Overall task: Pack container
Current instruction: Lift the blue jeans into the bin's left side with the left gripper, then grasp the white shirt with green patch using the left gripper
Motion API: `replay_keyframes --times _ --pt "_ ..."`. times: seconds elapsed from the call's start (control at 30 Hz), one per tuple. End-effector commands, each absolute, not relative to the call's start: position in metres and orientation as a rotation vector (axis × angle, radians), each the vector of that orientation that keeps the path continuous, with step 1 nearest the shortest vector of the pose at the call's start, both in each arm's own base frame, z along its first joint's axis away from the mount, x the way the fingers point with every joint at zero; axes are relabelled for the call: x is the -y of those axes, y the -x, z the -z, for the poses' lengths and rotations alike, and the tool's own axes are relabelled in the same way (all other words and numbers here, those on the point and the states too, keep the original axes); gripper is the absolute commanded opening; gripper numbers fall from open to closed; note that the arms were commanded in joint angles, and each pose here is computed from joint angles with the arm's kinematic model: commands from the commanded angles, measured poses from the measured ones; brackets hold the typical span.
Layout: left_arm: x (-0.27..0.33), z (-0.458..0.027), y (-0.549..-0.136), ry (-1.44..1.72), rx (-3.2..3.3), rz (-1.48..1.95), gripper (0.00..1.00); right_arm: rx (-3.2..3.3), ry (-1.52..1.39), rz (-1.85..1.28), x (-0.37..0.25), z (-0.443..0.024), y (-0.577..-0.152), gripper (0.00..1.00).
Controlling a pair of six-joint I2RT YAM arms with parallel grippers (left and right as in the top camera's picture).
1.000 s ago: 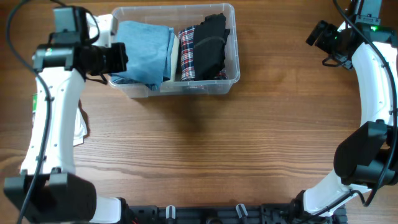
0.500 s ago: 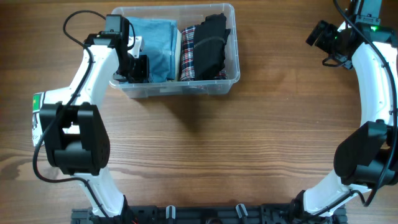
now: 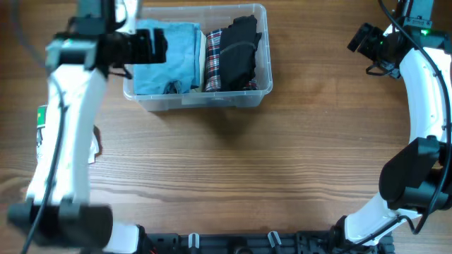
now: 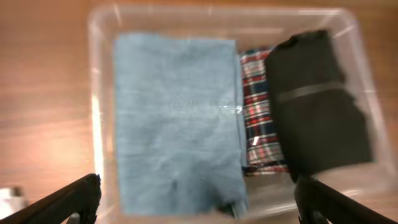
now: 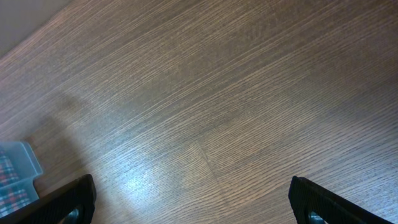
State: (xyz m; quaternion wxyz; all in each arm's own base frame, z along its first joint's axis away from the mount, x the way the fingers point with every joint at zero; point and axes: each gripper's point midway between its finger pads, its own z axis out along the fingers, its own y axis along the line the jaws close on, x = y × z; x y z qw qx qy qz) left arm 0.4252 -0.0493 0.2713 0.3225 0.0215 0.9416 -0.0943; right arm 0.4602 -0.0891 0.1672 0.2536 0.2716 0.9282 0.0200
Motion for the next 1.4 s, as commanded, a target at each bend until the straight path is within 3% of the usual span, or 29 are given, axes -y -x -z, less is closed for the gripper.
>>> replay_keyframes --times 0.0,0.2,0.33,0.47,0.63,0.87,1.37 --pt "-0.002 -0.289 -0.399 0.072 -2.477 0.185 1.0 -2.537 -0.733 -0.022 0.093 -0.161 -0.46 1.0" --pt "-0.106 -0.271 -0.347 0.673 -2.481 0.474 1.0 -2.537 -0.733 -0.022 0.093 -0.161 -0.46 1.0" --pt "-0.158 -0.249 -0.321 0.889 -2.44 0.448 1.0 -2.536 -0.734 -0.022 0.093 -0.161 -0.46 1.0" --pt "-0.182 -0.208 -0.318 0.939 -2.487 0.343 1.0 -2.537 -0.733 -0.022 0.093 -0.161 -0.46 1.0" --pt "-0.204 -0.169 -0.342 0.932 -2.445 0.384 1.0 -2.537 -0.733 -0.022 0.093 -0.161 -0.46 1.0" --pt "-0.235 -0.119 -0.357 0.664 -2.527 0.337 1.0 -2.537 -0.733 -0.022 0.093 -0.161 -0.46 1.0" --pt "-0.28 -0.018 -0.337 0.667 -2.633 0.365 1.0 -2.537 -0.733 -0.022 0.093 -0.161 -0.46 1.0"
